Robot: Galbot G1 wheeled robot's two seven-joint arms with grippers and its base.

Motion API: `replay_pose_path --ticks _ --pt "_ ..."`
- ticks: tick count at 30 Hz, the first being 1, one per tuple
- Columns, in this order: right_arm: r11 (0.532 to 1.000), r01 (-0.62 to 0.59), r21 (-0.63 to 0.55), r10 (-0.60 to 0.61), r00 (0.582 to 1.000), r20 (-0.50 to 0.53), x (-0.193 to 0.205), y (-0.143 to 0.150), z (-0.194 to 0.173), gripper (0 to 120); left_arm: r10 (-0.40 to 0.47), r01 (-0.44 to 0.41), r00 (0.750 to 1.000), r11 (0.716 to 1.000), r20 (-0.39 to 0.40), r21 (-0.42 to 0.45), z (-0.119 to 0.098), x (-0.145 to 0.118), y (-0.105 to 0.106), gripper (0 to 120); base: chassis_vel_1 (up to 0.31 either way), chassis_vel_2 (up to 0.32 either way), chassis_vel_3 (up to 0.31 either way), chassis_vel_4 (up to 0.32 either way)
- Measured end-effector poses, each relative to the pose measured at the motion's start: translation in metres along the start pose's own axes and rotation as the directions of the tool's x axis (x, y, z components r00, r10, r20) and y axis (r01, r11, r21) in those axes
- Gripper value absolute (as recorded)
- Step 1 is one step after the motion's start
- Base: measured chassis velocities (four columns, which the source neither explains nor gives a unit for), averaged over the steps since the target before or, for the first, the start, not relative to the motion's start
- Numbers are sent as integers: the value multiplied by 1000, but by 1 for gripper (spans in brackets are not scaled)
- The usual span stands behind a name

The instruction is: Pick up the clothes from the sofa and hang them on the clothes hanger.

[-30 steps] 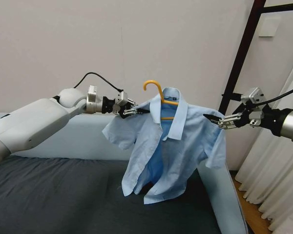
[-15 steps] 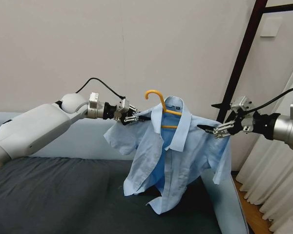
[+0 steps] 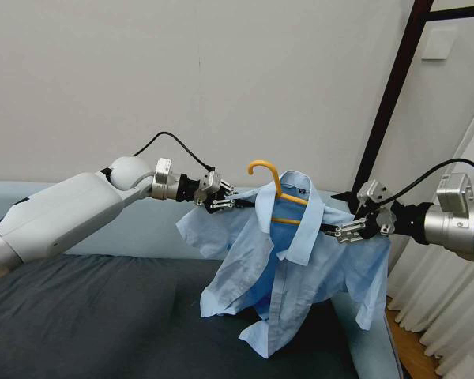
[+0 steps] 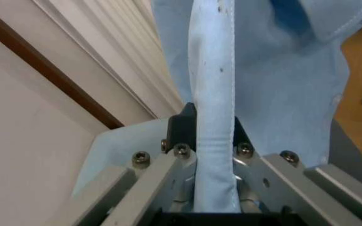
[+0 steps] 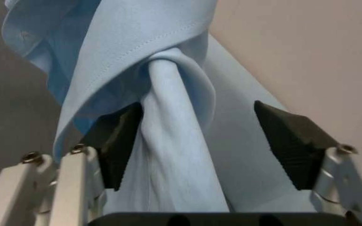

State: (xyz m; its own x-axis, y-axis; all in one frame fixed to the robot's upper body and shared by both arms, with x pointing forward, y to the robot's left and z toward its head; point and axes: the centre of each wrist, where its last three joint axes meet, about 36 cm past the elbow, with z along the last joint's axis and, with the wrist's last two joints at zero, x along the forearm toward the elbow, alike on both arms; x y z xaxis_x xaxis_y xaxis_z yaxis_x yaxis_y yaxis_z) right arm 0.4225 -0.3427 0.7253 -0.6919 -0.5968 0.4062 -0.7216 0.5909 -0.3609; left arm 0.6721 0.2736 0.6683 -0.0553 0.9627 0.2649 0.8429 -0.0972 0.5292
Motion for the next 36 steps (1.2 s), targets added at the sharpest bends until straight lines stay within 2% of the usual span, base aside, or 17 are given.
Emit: replay_pose_path --ticks 1,5,7,10,11,15,18,23,27,28,31,36 --pt "1000 1 1 -1 1000 -4 1 0 0 68 0 0 1000 1000 -3 0 1 1 0 1 0 0 0 0" --pt "1000 19 8 -19 1000 -2 3 2 1 48 1 -1 1000 1000 -8 1 3 1 -2 1 0 0 0 0" --pt "1000 21 9 -21 1000 0 3 3 1 45 2 -2 1000 1000 -8 1 3 1 -2 1 0 0 0 0" --pt "999 39 14 -39 999 15 -2 7 1 30 11 -11 1000 1000 -2 -2 1 -4 -3 1 0 0 0 0" --pt "999 39 14 -39 999 15 -2 7 1 30 11 -11 1000 1000 -2 -2 1 -4 -3 1 0 0 0 0" --pt "998 56 20 -56 998 26 -4 10 2 12 10 -10 1000 1000 -2 1 1 -7 -4 1 0 0 0 0" --pt "998 61 24 -62 998 31 -5 10 3 8 2 -2 1000 1000 -3 2 2 -7 -4 1 0 0 0 0" --pt "998 64 18 -65 997 37 -5 10 5 8 -17 17 1000 1000 -3 2 2 -8 -5 1 0 0 0 0" --pt "998 65 -14 -64 997 45 -6 8 7 8 -57 57 998 998 4 -13 1 -9 -3 15 0 0 0 0" --pt "998 65 -14 -64 997 45 -6 8 7 8 -57 57 998 998 4 -13 1 -9 -3 15 0 0 0 0" --pt "998 45 -46 -43 998 43 -6 8 7 8 -70 69 998 997 -2 -42 0 -6 -1 31 0 0 0 0" --pt "992 -1 -126 3 1000 19 -7 9 2 8 -92 90 996 993 -11 -78 0 0 1 48 0 0 0 0"
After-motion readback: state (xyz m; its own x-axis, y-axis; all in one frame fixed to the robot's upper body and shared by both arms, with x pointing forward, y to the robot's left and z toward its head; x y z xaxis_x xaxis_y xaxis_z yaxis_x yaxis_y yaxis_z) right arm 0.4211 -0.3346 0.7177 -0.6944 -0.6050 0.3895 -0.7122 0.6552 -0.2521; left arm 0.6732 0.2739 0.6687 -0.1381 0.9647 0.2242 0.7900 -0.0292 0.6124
